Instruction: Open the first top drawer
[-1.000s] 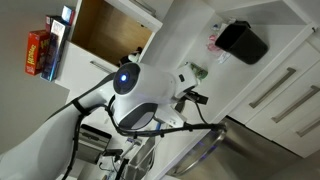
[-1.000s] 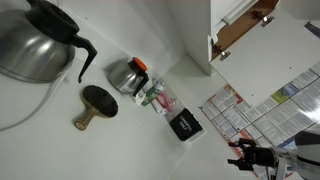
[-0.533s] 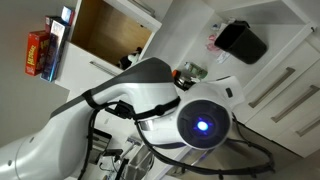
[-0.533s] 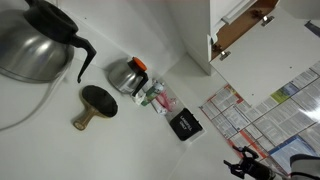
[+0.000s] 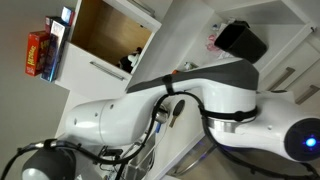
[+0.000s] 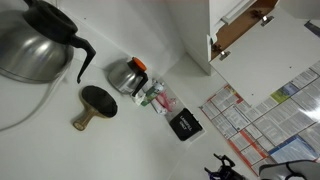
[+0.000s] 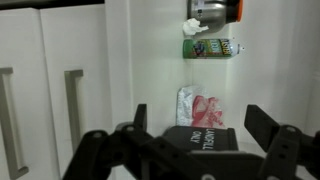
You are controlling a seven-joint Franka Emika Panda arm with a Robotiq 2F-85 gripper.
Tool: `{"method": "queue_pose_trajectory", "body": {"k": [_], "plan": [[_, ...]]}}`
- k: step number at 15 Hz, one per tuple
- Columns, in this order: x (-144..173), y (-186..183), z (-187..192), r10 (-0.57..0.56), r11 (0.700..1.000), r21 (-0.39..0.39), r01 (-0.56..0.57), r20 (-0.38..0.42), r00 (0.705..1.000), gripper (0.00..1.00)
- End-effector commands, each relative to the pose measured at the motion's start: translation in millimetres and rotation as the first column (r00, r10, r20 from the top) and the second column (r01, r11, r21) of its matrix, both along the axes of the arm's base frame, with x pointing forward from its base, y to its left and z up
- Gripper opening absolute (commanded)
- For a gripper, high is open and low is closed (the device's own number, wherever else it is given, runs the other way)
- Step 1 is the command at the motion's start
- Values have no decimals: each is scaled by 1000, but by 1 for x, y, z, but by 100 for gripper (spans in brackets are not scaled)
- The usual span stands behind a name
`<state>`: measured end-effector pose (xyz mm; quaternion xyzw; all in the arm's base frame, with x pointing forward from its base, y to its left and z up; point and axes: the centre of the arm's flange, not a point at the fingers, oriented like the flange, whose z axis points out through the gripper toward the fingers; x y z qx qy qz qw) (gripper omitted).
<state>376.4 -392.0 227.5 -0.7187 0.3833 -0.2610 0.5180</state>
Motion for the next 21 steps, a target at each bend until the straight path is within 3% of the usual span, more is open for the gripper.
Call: {"method": "queue_pose_trajectory", "body": {"k": [1, 6, 15, 21], "plan": [[30, -46, -51, 5, 1000, -26, -7, -65, 998, 100], [45, -63, -97, 2, 998, -64, -9, -108, 994, 100], [47, -52, -101, 25, 998, -63, -32, -103, 994, 100], [58, -61, -163, -129, 992, -18, 129, -25, 991, 100]]}}
